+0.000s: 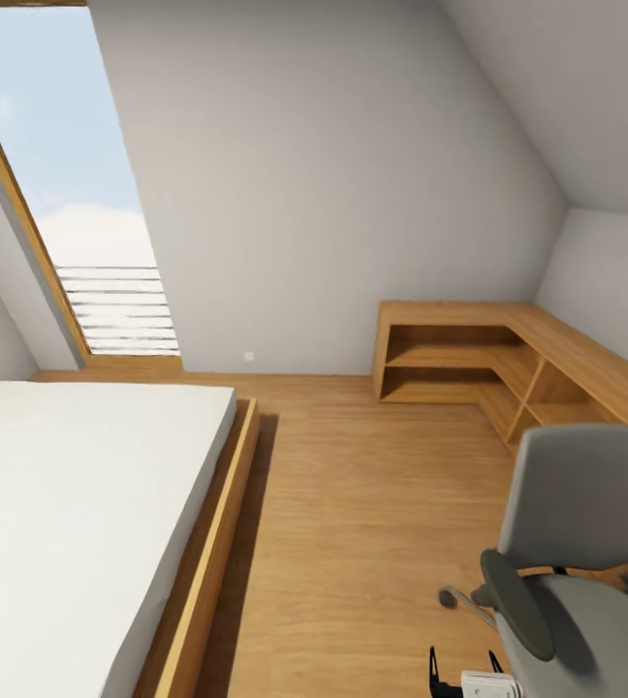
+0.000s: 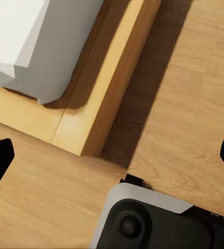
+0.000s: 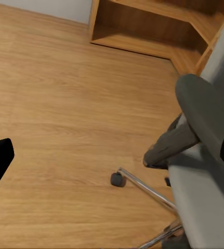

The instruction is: In the bedroom, organize the workspace by keeping the computer under the desk, ensuring the monitor is on the desk, placing the keyboard on the desk next to the monitor, placing the mouse on the desk next to the keyboard, moving the folder from the swivel chair onto the desk next to the mouse, stacking the notebook on top of the folder with the pen on top of the notebook, and positioning the swivel chair next to the desk.

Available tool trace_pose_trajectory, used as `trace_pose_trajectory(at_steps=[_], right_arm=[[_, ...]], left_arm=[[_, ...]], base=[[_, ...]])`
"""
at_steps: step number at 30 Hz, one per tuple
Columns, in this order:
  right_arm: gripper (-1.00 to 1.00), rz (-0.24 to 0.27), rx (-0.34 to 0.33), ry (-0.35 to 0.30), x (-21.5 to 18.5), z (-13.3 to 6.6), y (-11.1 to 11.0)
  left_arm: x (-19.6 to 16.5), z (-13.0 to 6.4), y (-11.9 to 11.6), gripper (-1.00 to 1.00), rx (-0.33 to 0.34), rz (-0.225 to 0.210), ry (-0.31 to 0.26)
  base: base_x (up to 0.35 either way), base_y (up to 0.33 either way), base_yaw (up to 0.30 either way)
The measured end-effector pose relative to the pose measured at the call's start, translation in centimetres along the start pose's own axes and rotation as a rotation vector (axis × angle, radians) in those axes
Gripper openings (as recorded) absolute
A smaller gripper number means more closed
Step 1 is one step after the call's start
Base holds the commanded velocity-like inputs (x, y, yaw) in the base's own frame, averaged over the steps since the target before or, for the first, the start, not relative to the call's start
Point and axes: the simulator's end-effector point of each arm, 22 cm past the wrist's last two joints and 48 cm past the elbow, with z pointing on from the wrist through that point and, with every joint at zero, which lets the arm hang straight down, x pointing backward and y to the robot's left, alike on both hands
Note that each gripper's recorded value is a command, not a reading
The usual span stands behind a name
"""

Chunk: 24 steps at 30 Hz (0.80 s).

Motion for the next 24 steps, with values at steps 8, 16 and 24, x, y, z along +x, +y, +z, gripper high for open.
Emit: trace_pose_trajectory(at_steps=[8, 16, 24], right_arm=[[1.00, -0.005, 0.002, 0.004, 0.17, 0.03, -0.31], [1.00, -0.012, 0.004, 0.016, 0.45, 0.03, -0.38], [1.00, -0.022, 0.005, 0.035, 0.88, 0.02, -0.41]], left_arm=[[0.02, -0.02, -0.02, 1.00, 0.000, 0.000, 0.000], [0.03, -0.02, -0.07, 1.00, 0.001, 0.000, 0.000], [0.03, -0.03, -0.08, 1.00, 0.002, 0.001, 0.000]], base=[[0.291, 0.000, 0.011], [0.316, 0.000, 0.002], [0.321, 0.000, 0.000]])
